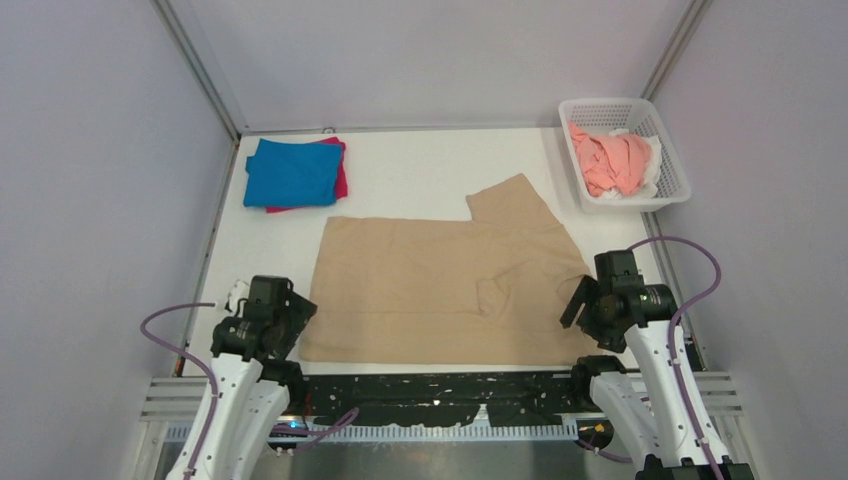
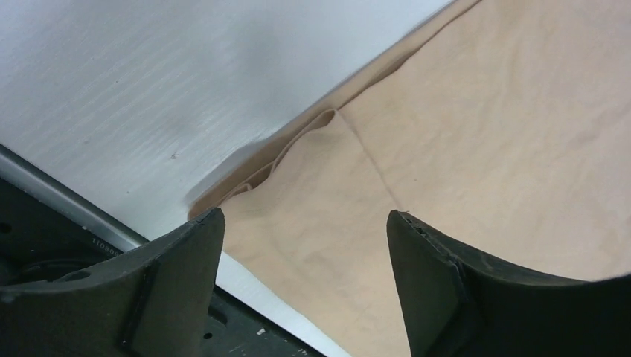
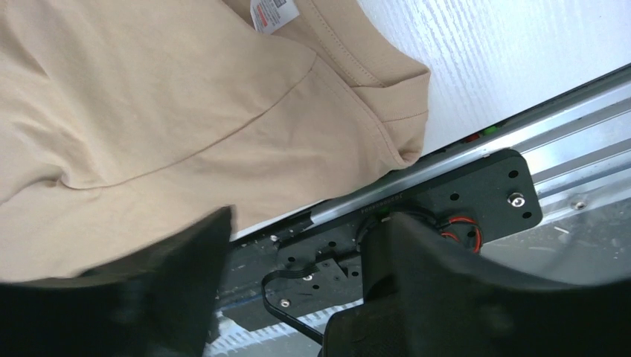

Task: Fold and stack the t-shirts
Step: Fold the flattened tshirt in 1/3 of the way

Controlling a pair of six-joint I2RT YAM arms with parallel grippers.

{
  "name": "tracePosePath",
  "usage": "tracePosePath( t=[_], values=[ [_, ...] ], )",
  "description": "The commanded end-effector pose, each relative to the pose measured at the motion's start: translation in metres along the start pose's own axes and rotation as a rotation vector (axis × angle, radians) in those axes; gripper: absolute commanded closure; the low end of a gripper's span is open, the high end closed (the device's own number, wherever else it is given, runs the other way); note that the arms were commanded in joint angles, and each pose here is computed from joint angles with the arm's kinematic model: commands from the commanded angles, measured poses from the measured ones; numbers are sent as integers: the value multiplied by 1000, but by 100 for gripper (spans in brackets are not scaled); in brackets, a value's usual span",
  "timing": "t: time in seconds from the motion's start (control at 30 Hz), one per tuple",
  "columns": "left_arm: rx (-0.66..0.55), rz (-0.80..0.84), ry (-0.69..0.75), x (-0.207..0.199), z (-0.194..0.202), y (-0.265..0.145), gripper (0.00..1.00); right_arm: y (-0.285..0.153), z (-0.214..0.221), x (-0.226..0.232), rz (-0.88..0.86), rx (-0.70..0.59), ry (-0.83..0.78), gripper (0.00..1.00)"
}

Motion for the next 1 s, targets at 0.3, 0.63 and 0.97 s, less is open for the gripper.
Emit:
tracePosePath(
  t=[0.3, 0.63, 0.97],
  values=[
    [-152, 126, 134, -41, -48, -33, 0, -63, -79, 59, -272, -353, 7, 5],
    [-81, 104, 544, -158, -126, -13, 0, -57, -139, 149, -685, -551, -28, 5],
    [123, -95, 744, -236, -168, 66, 0, -27, -190, 209, -420, -651, -304, 5]
  ],
)
Point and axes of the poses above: each gripper's point midway between its finger pads, its own y axis out along the fingers, its own x axis along the line the jaws close on, z = x × y, the point moved 5 cm from there along -y, back along the fingers, and after that the axes turned 11 degrees about y, right-handed, at the moved point
